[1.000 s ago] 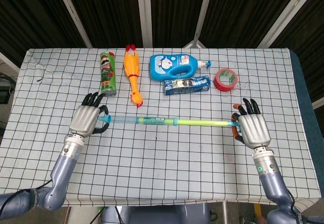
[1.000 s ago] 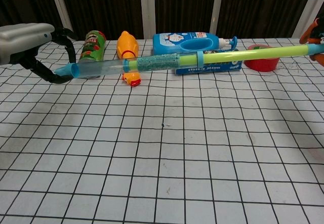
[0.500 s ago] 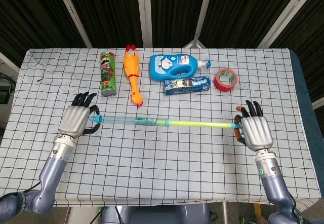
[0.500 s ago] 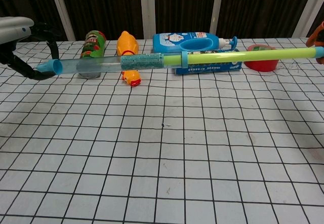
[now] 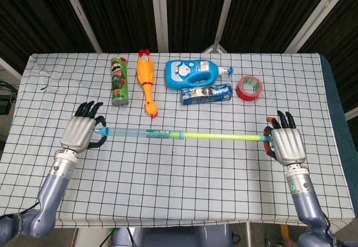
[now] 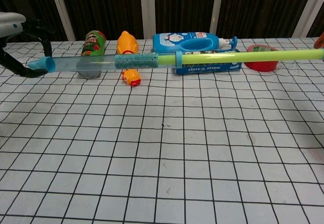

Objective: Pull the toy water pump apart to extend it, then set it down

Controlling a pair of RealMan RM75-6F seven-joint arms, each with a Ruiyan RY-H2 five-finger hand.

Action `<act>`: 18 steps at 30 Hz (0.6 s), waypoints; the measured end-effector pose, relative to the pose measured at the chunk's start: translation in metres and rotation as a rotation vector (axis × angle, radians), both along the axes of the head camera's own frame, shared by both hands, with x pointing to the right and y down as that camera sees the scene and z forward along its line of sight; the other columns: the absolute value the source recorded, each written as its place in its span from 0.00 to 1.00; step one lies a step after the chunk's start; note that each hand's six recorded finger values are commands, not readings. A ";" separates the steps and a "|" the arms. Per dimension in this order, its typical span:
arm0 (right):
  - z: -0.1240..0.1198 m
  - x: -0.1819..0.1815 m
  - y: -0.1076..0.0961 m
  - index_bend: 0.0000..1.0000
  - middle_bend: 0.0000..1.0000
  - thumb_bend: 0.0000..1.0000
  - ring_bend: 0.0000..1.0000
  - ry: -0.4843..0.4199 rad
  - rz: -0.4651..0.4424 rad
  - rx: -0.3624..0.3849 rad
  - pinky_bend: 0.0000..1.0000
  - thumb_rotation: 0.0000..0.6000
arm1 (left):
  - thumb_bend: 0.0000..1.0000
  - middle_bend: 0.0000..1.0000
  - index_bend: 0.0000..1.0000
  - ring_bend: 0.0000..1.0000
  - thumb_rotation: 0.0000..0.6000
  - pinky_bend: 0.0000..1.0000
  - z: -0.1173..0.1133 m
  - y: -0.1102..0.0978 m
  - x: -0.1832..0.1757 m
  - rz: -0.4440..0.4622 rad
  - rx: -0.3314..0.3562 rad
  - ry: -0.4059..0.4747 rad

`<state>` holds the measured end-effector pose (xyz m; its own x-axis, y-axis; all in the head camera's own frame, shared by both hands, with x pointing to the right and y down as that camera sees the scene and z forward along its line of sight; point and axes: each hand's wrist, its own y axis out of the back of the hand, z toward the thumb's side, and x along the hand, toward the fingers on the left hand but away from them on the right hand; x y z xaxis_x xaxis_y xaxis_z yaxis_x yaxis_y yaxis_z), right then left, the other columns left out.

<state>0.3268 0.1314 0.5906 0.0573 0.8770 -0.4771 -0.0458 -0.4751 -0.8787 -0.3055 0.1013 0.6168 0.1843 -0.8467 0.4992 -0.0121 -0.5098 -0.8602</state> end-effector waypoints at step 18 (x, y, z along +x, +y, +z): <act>0.002 0.014 -0.002 0.75 0.26 0.57 0.00 0.020 0.018 -0.005 0.00 1.00 | 0.51 0.07 0.60 0.00 1.00 0.02 0.002 0.001 -0.008 -0.011 -0.004 -0.014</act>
<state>0.3409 0.1289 0.5925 0.0317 0.8755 -0.4822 -0.0546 -0.4802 -0.8755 -0.3134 0.1025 0.6190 0.1678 -0.8464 0.5054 -0.0062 -0.5135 -0.8580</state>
